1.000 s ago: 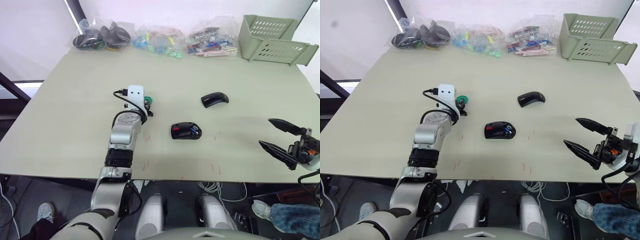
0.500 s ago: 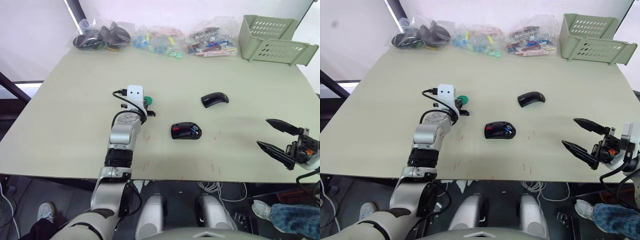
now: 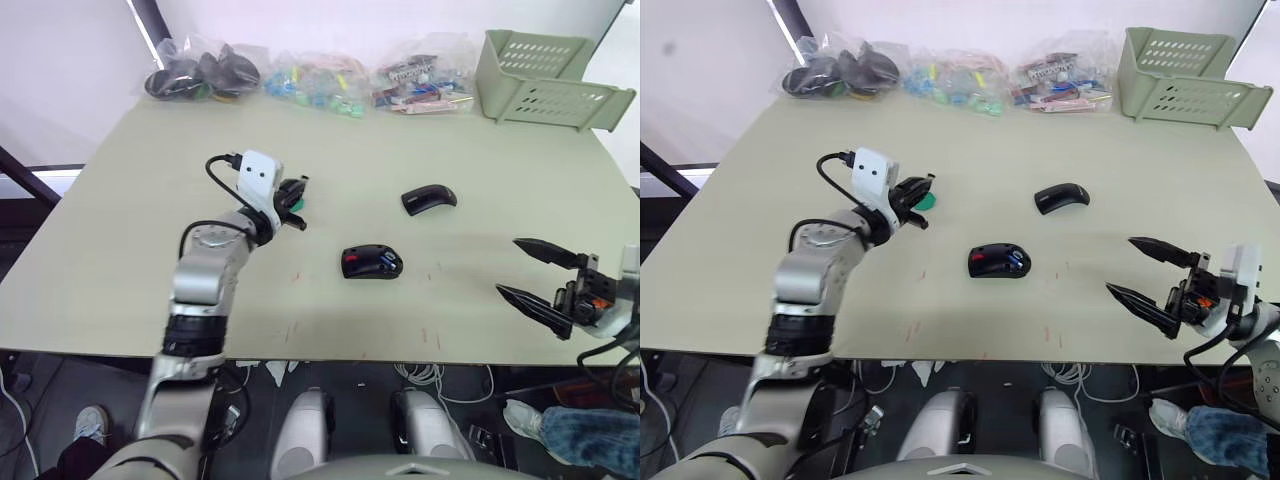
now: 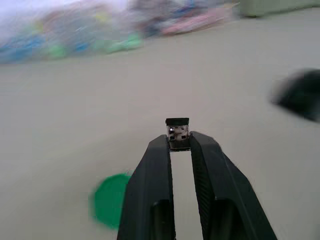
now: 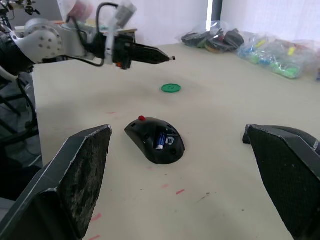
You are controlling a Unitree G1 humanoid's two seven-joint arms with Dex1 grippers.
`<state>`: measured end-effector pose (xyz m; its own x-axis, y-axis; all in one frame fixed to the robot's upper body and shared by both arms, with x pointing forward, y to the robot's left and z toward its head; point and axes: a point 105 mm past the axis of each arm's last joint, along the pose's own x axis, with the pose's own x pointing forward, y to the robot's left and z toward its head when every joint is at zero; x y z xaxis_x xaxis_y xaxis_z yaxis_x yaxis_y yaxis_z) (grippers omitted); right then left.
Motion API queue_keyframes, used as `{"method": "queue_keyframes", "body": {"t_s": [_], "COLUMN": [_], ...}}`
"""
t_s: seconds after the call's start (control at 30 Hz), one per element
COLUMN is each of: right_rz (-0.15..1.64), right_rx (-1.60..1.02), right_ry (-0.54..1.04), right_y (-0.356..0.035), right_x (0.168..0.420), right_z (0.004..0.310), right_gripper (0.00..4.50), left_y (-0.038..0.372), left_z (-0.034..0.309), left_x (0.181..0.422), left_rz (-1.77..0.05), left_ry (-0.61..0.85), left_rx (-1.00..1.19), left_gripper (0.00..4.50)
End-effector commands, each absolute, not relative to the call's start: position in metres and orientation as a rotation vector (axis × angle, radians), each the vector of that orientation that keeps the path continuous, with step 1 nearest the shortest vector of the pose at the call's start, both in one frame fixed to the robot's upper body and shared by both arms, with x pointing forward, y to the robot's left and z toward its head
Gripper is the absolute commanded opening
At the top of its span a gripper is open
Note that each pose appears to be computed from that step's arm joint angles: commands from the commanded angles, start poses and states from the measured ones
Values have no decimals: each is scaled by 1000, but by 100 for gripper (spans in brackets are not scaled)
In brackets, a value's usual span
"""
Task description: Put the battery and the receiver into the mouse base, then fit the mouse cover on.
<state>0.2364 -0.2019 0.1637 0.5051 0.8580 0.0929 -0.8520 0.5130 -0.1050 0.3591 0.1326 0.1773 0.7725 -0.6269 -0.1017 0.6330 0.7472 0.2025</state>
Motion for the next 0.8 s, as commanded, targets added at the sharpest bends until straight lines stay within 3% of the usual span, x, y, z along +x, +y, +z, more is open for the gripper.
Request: {"method": "queue_keyframes", "body": {"t_s": [0.03, 0.3, 0.63, 0.7, 0.8], "right_rz": [1042, 1083, 1100, 1112, 1105], "right_rx": [-94, -178, 102, 189, 280], "right_ry": [-76, 166, 454, 504, 551], "right_y": [-184, -141, -92, -84, -75], "right_x": [240, 247, 271, 275, 280], "right_z": [173, 174, 193, 195, 198], "right_gripper": [450, 450, 450, 411, 288], "left_y": [120, 103, 80, 77, 75], "left_z": [194, 194, 194, 196, 198], "left_x": [335, 311, 302, 303, 306], "left_rz": [-907, -1268, -1527, -1555, -1575], "left_ry": [-64, -20, -12, -23, -49], "left_rx": [310, 435, 515, 537, 586], "left_gripper": [2, 2, 2, 2, 2]}}
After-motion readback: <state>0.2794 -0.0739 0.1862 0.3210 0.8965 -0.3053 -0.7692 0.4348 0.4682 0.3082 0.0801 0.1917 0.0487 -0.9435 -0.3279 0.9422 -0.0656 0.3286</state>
